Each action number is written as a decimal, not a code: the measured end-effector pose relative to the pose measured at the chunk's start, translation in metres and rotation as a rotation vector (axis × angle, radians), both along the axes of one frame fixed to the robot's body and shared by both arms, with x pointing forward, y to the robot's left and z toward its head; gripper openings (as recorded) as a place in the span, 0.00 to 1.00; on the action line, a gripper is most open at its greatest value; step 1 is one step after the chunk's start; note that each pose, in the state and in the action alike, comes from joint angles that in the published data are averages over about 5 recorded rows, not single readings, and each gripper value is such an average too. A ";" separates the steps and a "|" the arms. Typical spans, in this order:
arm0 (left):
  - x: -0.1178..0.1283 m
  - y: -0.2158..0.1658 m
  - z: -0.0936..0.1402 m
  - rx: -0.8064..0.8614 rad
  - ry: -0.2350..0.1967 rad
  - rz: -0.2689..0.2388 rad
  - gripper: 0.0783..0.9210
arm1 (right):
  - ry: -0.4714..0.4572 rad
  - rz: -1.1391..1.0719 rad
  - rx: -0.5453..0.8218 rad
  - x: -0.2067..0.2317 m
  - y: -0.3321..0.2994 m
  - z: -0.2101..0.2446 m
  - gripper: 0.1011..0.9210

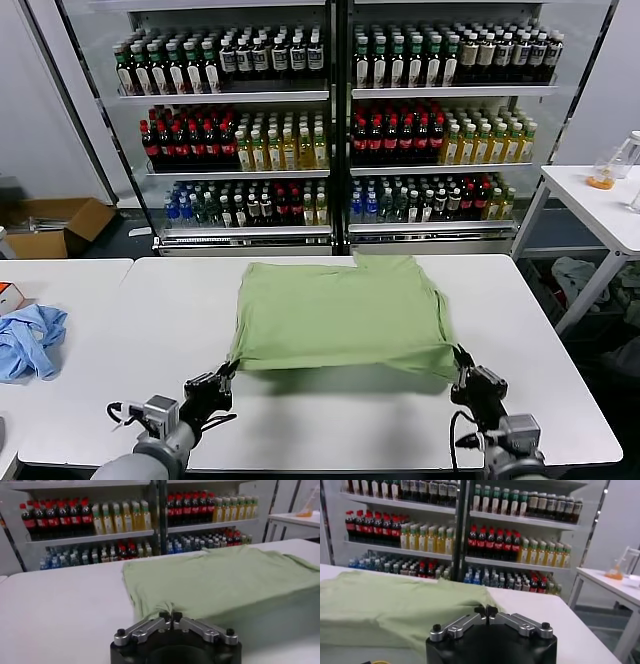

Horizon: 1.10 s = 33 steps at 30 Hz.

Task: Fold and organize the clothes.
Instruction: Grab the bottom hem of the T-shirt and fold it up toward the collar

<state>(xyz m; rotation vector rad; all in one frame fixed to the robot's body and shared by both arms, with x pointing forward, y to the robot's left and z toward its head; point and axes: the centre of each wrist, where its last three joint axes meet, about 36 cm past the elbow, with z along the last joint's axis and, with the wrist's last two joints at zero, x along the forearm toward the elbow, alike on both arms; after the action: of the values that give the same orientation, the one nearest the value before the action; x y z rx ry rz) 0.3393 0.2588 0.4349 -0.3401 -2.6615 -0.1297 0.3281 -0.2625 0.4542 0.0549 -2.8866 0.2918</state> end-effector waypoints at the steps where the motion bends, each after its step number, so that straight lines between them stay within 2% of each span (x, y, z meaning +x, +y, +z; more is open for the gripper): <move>1: 0.004 0.000 -0.002 0.003 0.000 -0.001 0.01 | 0.000 0.002 -0.006 0.005 -0.001 -0.001 0.01; 11: 0.043 -0.005 -0.020 0.045 0.012 -0.014 0.01 | 0.014 0.019 -0.052 0.041 -0.004 -0.010 0.01; 20: 0.067 -0.011 -0.029 0.062 0.008 -0.004 0.01 | 0.031 0.041 -0.078 0.056 -0.001 -0.018 0.02; 22: 0.070 -0.013 -0.029 0.061 0.007 -0.005 0.02 | 0.038 0.047 -0.084 0.057 0.000 -0.019 0.06; 25: 0.072 -0.015 -0.030 0.057 0.006 -0.002 0.09 | 0.047 0.054 -0.092 0.056 0.000 -0.020 0.16; 33: 0.068 -0.014 -0.029 0.033 -0.009 0.027 0.37 | 0.069 0.042 -0.080 0.044 -0.001 -0.022 0.43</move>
<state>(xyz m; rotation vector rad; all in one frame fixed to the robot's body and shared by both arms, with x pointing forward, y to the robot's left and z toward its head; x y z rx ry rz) 0.4077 0.2444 0.4058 -0.2937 -2.6680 -0.1675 0.3718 -0.2633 0.4322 0.1097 -2.8055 0.4042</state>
